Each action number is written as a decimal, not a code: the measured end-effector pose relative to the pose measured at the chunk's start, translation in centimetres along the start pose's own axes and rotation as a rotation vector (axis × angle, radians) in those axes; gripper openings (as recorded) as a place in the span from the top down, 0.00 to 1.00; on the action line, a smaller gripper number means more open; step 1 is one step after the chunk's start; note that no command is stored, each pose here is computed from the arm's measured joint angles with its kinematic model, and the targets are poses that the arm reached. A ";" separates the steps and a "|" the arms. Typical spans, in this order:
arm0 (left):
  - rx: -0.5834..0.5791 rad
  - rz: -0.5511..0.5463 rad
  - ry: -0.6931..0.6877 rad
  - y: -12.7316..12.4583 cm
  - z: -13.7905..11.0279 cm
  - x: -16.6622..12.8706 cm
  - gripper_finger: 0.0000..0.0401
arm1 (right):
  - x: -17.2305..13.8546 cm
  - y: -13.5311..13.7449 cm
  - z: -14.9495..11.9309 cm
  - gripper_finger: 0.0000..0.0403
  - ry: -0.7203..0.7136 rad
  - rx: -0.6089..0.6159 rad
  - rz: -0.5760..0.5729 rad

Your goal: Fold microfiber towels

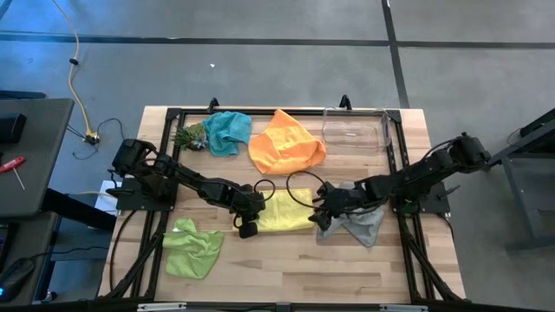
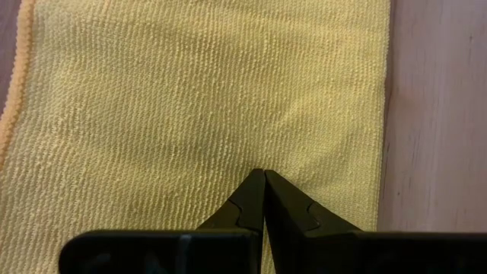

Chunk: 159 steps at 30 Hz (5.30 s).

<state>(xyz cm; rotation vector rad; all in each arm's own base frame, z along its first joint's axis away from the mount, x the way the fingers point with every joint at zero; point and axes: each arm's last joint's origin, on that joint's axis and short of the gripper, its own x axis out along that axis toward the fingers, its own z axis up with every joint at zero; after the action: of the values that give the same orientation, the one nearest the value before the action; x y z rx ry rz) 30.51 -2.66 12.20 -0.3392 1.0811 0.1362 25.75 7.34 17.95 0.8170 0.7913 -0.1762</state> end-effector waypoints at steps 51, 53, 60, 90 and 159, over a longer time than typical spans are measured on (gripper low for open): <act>0.002 -0.003 0.000 0.0 0.0 0.0 1.00 | 4.0 2.8 -0.6 0.57 0.303 -0.755 -0.231; 0.002 -0.003 0.000 0.0 0.0 0.0 1.00 | 4.0 2.8 -0.6 0.64 0.316 -0.758 -0.220; 0.002 -0.003 -0.001 0.0 0.0 0.0 1.00 | 3.1 1.7 -1.3 0.95 0.468 -0.775 -0.283; -0.001 -0.001 -0.004 0.0 0.0 0.0 1.00 | -3.7 -4.3 -4.5 1.00 0.437 -0.482 -0.310; 0.010 -0.002 -0.006 0.0 0.1 0.0 1.00 | 4.3 -4.7 0.8 0.93 -0.013 0.432 -0.176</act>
<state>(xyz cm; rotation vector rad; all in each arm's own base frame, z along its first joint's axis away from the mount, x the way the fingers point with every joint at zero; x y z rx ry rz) 30.57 -2.66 12.24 -0.3303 1.0749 0.1297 27.23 4.15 12.57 1.1504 0.8250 -0.5221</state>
